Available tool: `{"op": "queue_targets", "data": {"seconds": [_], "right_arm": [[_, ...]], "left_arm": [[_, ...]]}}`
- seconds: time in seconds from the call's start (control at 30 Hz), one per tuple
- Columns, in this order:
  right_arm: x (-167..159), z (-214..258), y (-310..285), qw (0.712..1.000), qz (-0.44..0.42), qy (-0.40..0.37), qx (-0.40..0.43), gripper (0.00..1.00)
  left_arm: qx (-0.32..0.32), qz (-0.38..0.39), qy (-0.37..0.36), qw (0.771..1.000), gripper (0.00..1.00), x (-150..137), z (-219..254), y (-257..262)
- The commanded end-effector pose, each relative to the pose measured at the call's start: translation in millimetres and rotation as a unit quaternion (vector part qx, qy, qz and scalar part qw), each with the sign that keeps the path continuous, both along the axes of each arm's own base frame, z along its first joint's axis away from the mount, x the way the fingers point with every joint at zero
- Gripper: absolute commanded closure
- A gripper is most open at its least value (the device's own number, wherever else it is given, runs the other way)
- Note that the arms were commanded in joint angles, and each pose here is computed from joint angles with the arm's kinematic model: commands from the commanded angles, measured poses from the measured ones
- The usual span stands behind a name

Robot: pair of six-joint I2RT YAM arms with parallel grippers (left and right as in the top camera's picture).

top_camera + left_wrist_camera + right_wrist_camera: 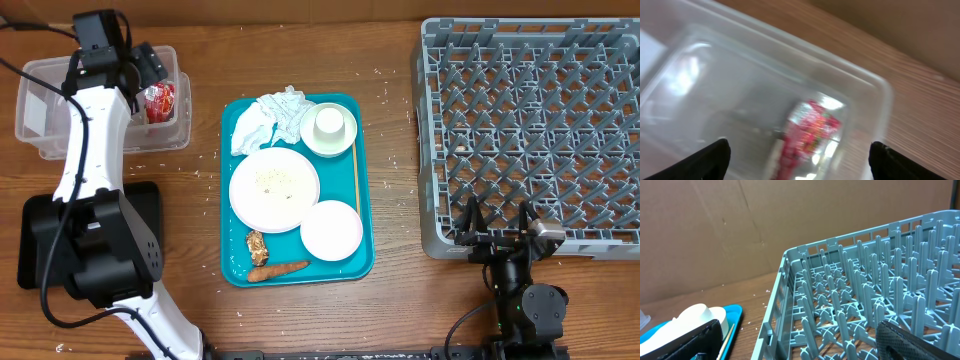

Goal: Sort waste into correct bins and load items into the dishwasher
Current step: 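Carry the red wrapper left and drop it into the clear bin, then move the left gripper back to the crumpled white tissues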

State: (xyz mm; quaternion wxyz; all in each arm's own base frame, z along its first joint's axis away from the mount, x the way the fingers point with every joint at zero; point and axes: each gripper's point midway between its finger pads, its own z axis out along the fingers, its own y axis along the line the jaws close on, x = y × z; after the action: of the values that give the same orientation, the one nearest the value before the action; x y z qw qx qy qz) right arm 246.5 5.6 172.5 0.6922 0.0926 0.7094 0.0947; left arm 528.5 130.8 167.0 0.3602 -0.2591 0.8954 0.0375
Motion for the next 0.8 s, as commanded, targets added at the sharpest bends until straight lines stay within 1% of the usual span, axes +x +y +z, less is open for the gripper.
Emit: {"op": "queue_targets", "data": {"seconds": [0.0,0.13,0.2,0.27,0.43,0.53,0.57,0.67,0.77], "right_arm": [[0,-1,2,1.0,0.005,-0.003,-0.004,0.0],[0,-1,2,1.0,0.005,-0.003,-0.004,0.0],[0,-1,2,1.0,0.005,-0.003,-0.004,0.0],[0,-1,2,1.0,0.005,-0.003,-0.004,0.0],[0,-1,2,1.0,0.005,-0.003,-0.004,0.0],[0,-1,2,1.0,0.005,-0.003,-0.004,0.0],[0,-1,2,1.0,0.005,-0.003,-0.004,0.0],[0,-1,2,1.0,0.005,-0.003,-0.004,0.0],[0,-1,2,1.0,0.005,-0.003,-0.004,0.0]], "left_arm": [[-0.085,-0.12,-0.078,0.986,0.13,7,63,-71],[-0.166,-0.226,-0.094,0.955,0.16,2,79,-136],[-0.178,-0.245,-0.083,0.949,0.16,0,74,-154],[-0.18,-0.253,-0.062,0.948,0.17,-2,61,-170],[-0.169,-0.269,-0.008,0.948,0.21,-3,19,-209],[-0.155,-0.276,0.022,0.948,0.31,-2,-9,-230],[-0.152,-0.279,0.03,0.948,0.33,-3,-17,-237],[-0.129,-0.277,0.054,0.951,0.33,-3,-41,-249],[-0.086,-0.263,0.08,0.958,0.33,-4,-67,-255]]}}
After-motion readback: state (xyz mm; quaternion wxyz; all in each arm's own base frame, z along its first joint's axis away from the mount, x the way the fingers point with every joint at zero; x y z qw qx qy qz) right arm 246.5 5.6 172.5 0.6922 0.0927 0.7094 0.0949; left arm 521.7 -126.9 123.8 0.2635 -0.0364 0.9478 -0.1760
